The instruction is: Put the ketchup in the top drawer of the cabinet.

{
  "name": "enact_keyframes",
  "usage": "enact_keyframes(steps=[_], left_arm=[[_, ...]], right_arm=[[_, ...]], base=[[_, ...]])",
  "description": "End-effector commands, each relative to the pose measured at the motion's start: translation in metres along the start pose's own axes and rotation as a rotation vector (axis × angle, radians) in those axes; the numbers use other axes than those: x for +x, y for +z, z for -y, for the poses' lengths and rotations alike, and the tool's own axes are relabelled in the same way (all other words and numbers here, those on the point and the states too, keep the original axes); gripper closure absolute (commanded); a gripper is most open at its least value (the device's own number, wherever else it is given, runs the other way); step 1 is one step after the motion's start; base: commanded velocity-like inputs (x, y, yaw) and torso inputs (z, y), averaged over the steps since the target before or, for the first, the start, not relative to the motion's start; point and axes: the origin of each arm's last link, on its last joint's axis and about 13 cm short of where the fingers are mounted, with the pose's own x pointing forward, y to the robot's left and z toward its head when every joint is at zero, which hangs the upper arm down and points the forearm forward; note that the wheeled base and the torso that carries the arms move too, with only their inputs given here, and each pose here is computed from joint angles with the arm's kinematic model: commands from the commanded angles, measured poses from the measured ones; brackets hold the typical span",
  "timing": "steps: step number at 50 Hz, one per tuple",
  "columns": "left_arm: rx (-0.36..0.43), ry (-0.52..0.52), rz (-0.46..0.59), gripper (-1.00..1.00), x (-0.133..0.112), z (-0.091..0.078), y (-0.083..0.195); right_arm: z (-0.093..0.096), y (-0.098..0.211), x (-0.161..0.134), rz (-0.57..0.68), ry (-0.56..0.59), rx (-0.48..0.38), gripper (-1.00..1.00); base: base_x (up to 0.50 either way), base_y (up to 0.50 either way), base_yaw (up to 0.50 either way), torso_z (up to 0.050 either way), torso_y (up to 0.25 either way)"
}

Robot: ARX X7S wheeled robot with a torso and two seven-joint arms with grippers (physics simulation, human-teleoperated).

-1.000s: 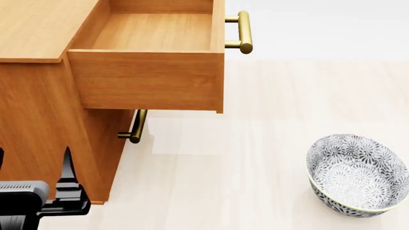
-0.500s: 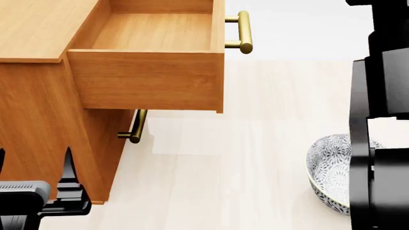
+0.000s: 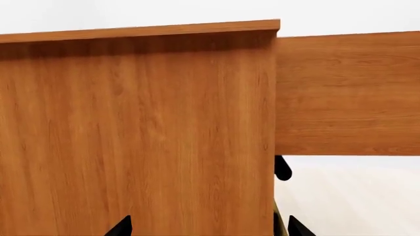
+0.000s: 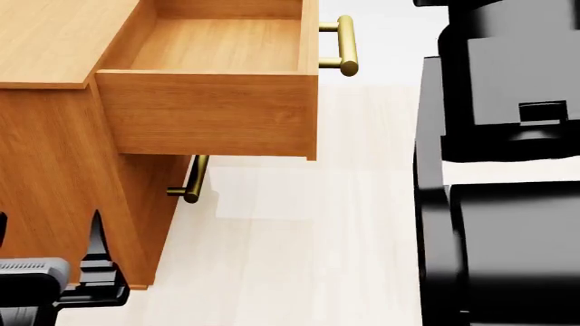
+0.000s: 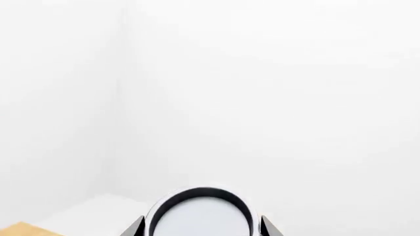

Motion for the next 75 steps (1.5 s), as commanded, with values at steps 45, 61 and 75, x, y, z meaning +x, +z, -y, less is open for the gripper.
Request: enact_keyframes(steps=[45,61,75], left_arm=[[0.008,0.001,-0.014,-1.0,0.001,0.002,-0.008],[0.01,0.005,-0.012,-1.0,0.002,0.002,-0.007],[0.013,0.006,-0.014,-1.0,0.002,0.001,-0.008]], right_arm=[[-0.016,-0.073,-0.002,-0.247,0.368,0.077,1.0],[-0.019,-0.095,-0.004,-0.268,0.384,0.079,1.0],[-0.021,-0.095,-0.003,-0.245,0.407,0.086,1.0]], base=[[0.0,0.0,0.0,0.0,0.0],[0.0,0.0,0.0,0.0,0.001],[0.0,0.0,0.0,0.0,0.0]])
